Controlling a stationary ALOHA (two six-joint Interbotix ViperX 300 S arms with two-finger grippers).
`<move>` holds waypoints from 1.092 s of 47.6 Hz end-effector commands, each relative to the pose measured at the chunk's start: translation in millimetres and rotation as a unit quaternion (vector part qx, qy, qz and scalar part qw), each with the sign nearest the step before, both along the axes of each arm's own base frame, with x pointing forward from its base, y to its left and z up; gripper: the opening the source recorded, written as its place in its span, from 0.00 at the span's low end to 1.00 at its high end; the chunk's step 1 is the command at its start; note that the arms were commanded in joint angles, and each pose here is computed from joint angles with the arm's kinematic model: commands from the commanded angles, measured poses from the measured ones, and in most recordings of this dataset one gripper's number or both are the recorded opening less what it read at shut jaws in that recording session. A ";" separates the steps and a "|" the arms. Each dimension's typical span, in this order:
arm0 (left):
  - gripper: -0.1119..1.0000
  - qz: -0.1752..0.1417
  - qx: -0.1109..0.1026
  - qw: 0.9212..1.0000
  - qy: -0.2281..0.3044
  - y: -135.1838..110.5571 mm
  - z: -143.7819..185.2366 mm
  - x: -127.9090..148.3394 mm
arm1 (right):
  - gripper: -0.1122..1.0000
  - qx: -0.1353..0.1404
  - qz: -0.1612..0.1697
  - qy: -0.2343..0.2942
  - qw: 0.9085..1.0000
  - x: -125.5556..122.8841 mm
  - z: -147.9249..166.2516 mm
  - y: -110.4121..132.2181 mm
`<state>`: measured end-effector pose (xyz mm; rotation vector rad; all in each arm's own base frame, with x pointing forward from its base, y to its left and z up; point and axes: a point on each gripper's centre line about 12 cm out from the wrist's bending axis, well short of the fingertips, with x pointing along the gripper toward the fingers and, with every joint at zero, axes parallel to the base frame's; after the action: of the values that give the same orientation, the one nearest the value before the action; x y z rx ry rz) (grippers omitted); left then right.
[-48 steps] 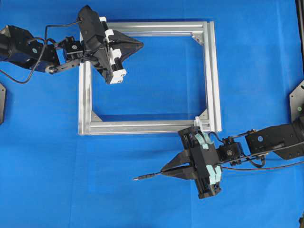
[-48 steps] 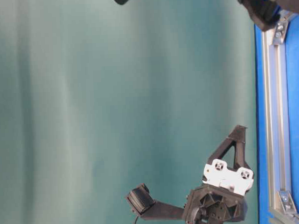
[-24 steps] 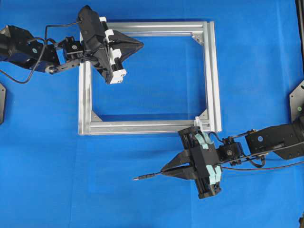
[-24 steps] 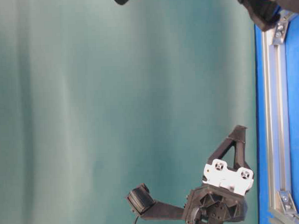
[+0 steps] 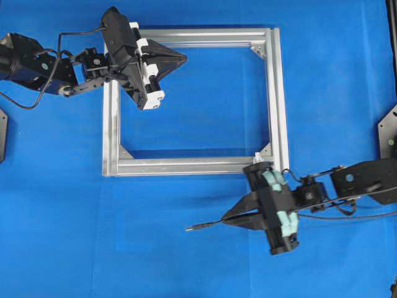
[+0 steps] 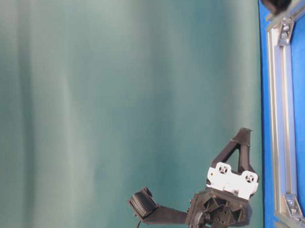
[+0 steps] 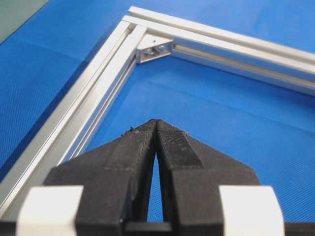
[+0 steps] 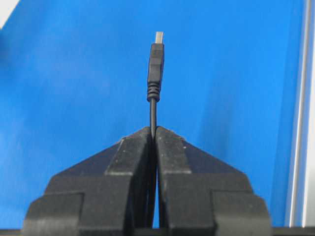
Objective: Insert the wire through the string loop located on the right side.
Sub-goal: 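Move the right gripper right, aligning the plug with the white zip-tie loop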
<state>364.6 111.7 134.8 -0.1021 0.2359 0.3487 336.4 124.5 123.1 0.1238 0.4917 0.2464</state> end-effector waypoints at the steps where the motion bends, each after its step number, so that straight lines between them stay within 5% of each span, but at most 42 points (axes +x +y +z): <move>1: 0.10 -0.001 0.006 1.000 -0.022 -0.3 15.3 1.5 | 0.07 0.010 0.002 -0.011 1.000 -11.1 11.4 1.0; 26: 0.10 -0.001 0.006 1.000 -0.025 -0.1 17.2 2.2 | 0.07 0.023 0.000 0.027 0.999 -129.8 9.9 -40.6; 39: 0.10 -0.001 0.007 1.000 -0.026 0.1 18.1 2.9 | 0.07 0.032 0.011 0.027 0.999 -161.9 14.8 -51.8; 52: 0.10 -0.002 0.007 1.000 -0.027 0.2 18.2 3.5 | 0.07 0.030 0.004 0.022 0.999 -165.5 11.6 -56.7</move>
<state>364.6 111.7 136.5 -0.1032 0.2310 0.3488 167.4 68.2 132.2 0.1841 0.5452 0.2746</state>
